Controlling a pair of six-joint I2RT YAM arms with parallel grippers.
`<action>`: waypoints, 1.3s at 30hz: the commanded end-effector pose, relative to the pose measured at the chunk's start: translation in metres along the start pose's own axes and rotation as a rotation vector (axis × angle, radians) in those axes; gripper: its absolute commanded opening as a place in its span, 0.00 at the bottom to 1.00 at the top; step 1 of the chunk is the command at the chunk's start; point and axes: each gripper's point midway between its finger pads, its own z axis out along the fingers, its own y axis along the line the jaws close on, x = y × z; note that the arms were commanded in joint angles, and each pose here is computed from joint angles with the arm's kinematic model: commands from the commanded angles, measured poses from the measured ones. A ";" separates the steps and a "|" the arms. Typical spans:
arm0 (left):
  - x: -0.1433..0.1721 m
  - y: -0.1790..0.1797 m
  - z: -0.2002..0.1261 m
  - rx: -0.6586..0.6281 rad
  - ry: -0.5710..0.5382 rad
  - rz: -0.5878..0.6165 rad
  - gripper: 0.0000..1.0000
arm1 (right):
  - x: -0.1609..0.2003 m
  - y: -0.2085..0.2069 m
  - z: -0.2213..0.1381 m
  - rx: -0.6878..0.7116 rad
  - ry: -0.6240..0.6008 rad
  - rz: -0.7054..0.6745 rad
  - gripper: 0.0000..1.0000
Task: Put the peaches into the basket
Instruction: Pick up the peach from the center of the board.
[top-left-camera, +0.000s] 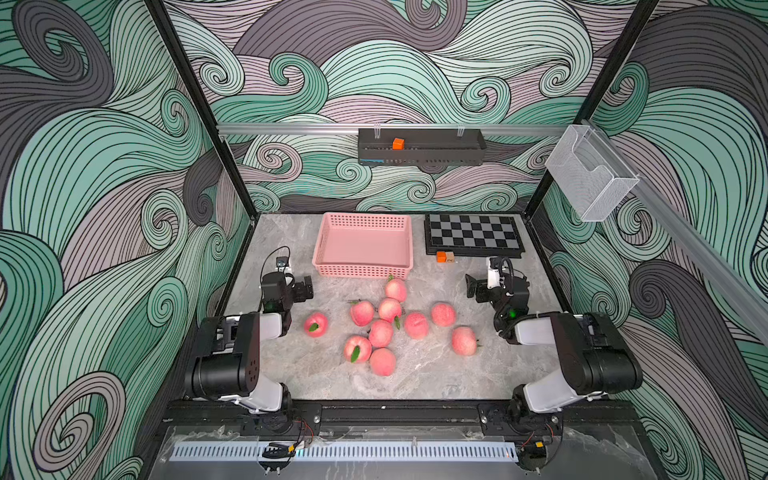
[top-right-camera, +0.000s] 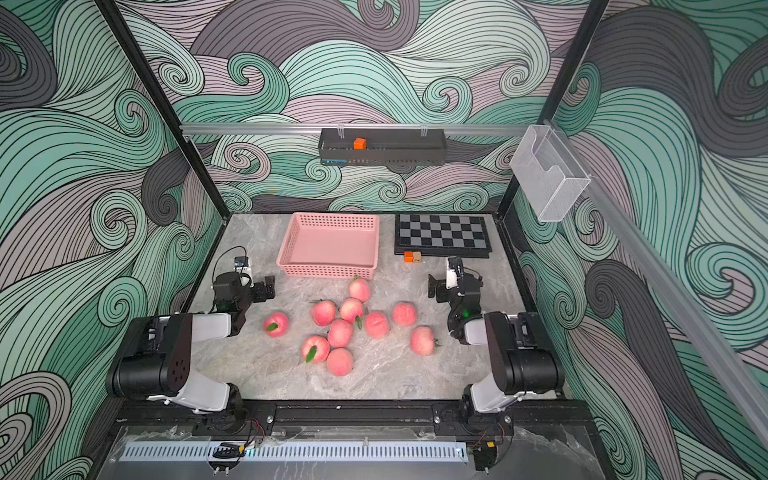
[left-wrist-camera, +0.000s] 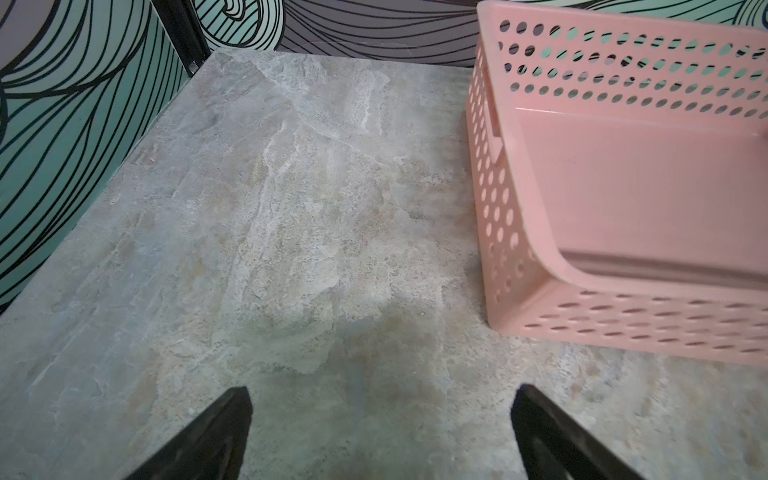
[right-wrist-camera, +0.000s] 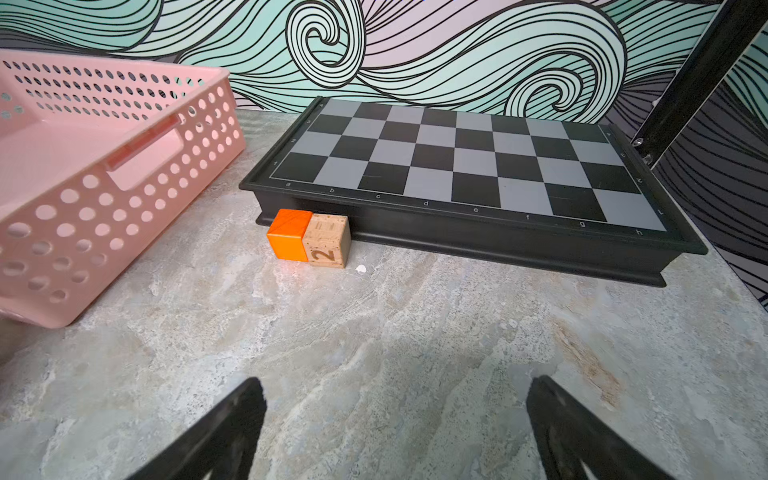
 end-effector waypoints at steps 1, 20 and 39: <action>-0.018 -0.004 0.004 0.015 -0.046 -0.003 0.99 | -0.015 0.003 0.002 -0.015 -0.049 -0.025 0.99; -0.019 -0.003 0.004 0.015 -0.048 -0.004 0.99 | -0.014 0.003 0.002 -0.015 -0.048 -0.025 0.99; -0.018 -0.001 0.004 0.002 -0.043 -0.012 0.99 | -0.014 0.000 0.003 -0.027 -0.046 -0.005 0.99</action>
